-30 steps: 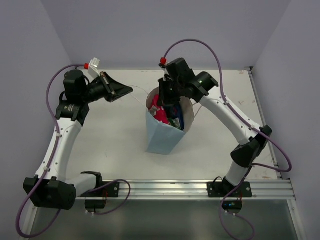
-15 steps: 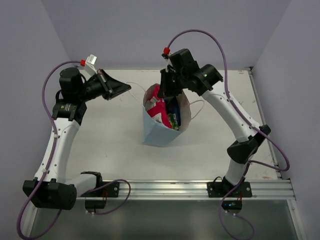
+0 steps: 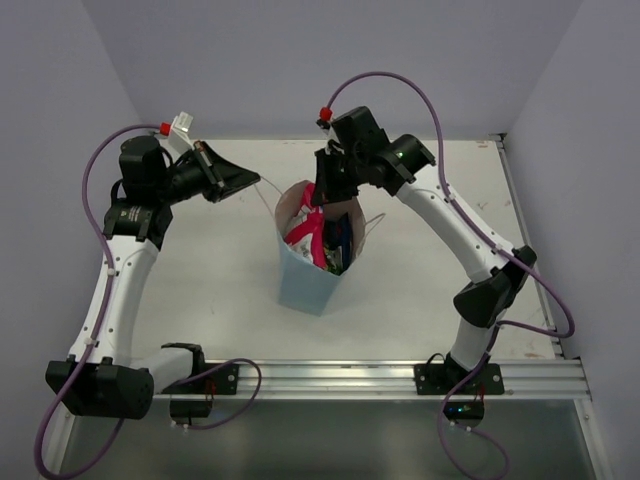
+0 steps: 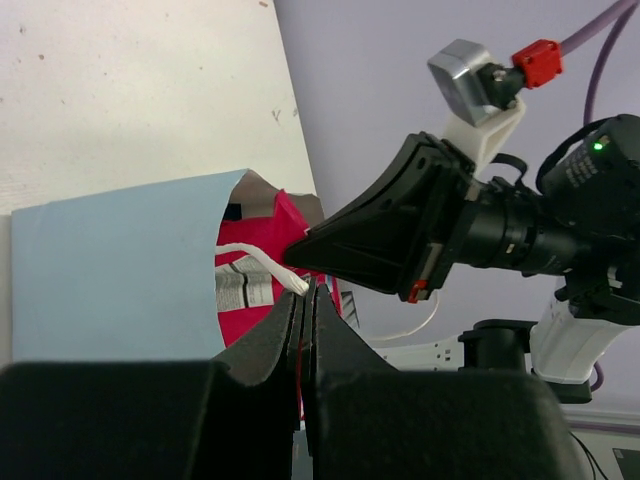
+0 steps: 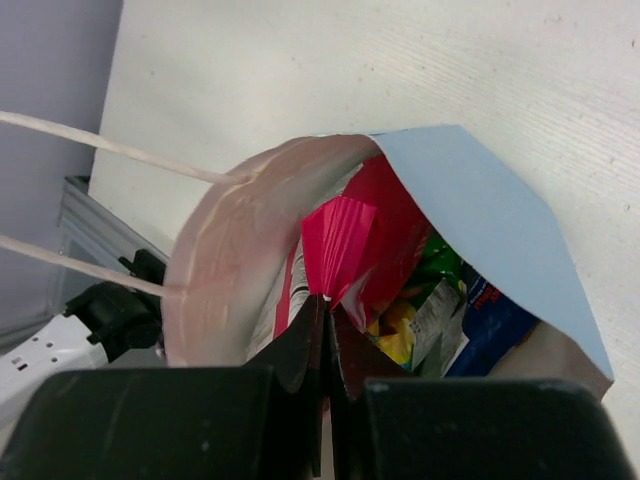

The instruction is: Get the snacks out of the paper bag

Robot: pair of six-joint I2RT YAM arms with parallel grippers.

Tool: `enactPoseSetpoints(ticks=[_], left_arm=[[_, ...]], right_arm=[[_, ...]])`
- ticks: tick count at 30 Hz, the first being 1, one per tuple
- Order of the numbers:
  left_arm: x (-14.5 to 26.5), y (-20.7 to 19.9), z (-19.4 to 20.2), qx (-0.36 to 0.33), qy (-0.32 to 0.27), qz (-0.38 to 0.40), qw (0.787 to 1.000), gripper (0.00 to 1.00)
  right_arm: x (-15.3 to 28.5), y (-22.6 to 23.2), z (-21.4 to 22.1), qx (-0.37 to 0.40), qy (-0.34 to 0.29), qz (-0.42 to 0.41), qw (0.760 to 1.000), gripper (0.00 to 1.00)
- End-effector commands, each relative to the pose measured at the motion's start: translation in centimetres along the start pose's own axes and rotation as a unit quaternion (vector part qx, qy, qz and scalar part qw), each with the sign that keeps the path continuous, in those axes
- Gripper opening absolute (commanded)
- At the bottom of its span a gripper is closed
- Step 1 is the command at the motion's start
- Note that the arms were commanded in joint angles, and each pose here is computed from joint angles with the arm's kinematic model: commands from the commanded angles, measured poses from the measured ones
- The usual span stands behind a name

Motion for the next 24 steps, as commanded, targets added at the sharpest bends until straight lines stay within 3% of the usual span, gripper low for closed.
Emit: enactPoseSetpoints(ticks=[1,12,19,24], left_arm=[[0.9,-1.3,0.1,-0.032,-0.007,0.023,0.999,0.0],[1.3,-1.9,0.4,-0.041,-0.003,0.039,0.998,0.0],[1.5,-1.6,0.2,-0.046,-0.017,0.011,0.999,0.0],[1.5,-1.3,0.3,-0.046,-0.016,0.007,0.999,0.0]], right_arm=[[4.8,1.7,-2.8,0.022,-0.088,-0.036,0.995,0.0],[6.0,2.3,-3.8,0.028,-0.11,-0.046,0.992,0.0],[13.1,2.9,-6.7,0.023,-0.22,-0.07,0.973,0.0],[18.1,0.2,-8.1,0.001,-0.313,-0.044,0.949,0.0]])
Point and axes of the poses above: each gripper's point midway between its finger pads, its own x axis back along the fingers, its own y axis along the line the jaws close on, z = x × y, the point moved 8 cm from there along x, back along the fingers, and after that the axes turned 15 degrees about x, right-handed, at the moved point
